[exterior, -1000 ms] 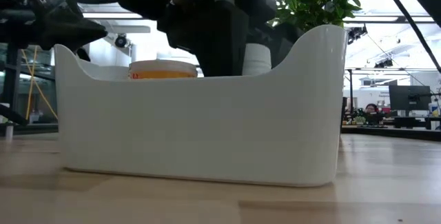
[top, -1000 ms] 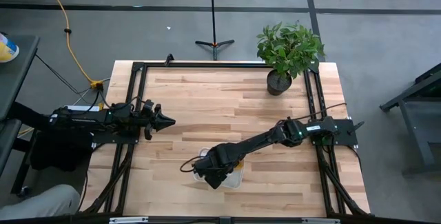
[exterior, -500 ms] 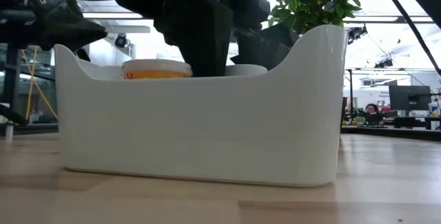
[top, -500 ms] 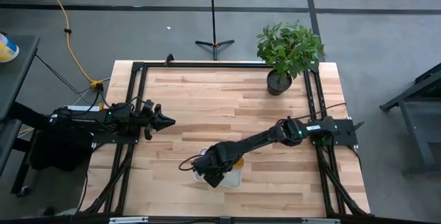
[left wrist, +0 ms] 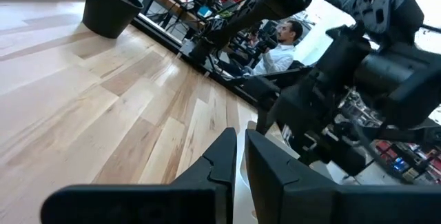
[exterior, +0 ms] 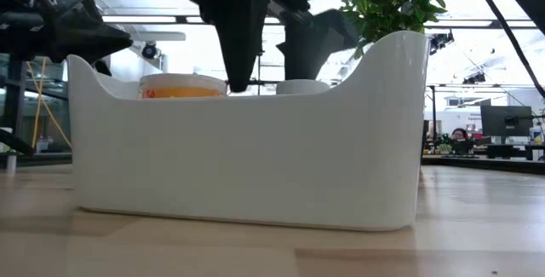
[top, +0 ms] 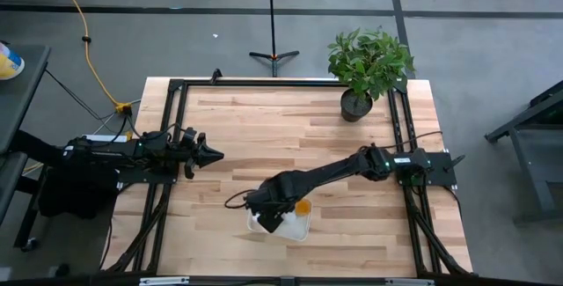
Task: Pick and place pill bottles into a basket
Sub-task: Return to Home Position
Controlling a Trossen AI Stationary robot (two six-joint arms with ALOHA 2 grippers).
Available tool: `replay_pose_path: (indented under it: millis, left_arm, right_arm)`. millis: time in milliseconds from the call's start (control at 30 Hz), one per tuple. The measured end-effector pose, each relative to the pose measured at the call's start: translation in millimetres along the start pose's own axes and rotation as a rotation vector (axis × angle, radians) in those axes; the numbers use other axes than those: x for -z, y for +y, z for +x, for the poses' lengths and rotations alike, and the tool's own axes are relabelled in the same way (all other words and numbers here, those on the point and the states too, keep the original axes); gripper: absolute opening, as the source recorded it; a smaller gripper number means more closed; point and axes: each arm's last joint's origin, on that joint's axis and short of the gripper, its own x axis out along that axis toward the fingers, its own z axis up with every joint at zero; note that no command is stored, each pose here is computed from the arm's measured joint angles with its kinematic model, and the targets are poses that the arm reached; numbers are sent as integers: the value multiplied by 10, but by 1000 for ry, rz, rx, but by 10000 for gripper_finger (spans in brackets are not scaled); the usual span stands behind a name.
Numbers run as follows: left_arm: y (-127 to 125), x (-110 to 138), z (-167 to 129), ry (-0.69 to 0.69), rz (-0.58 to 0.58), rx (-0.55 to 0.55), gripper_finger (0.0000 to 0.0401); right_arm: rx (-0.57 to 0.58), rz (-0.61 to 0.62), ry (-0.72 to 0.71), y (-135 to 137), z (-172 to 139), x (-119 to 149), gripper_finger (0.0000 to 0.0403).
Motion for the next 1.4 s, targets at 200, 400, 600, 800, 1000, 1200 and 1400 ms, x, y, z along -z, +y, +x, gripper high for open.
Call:
replay_pose_path:
  millis: [200, 400, 600, 800, 1000, 1200, 1400]
  left_arm:
    - [0, 0, 0, 0, 0, 0, 67]
    - [0, 0, 0, 0, 0, 0, 67]
    - [-1, 0, 0, 0, 3, 1, 67]
    - [0, -15, 0, -27, 28, -17, 67]
    - [-31, -94, -6, -134, 89, -29, 67]
    - [-99, -234, -37, -313, 129, -24, 67]
    - [-176, -347, -75, -348, 201, -22, 67]
  right_arm:
    - [-18, 6, -89, -63, -287, -26, 284]
    - [-35, -7, -201, -160, -588, -88, 284]
    - [-12, -56, -309, -305, -868, -157, 284]
    - [63, -134, -374, -496, -989, -330, 285]
    - [143, -227, -409, -685, -1026, -546, 285]
    - [169, -331, -448, -795, -1083, -702, 285]
    - [151, -455, -586, -799, -1374, -685, 284]
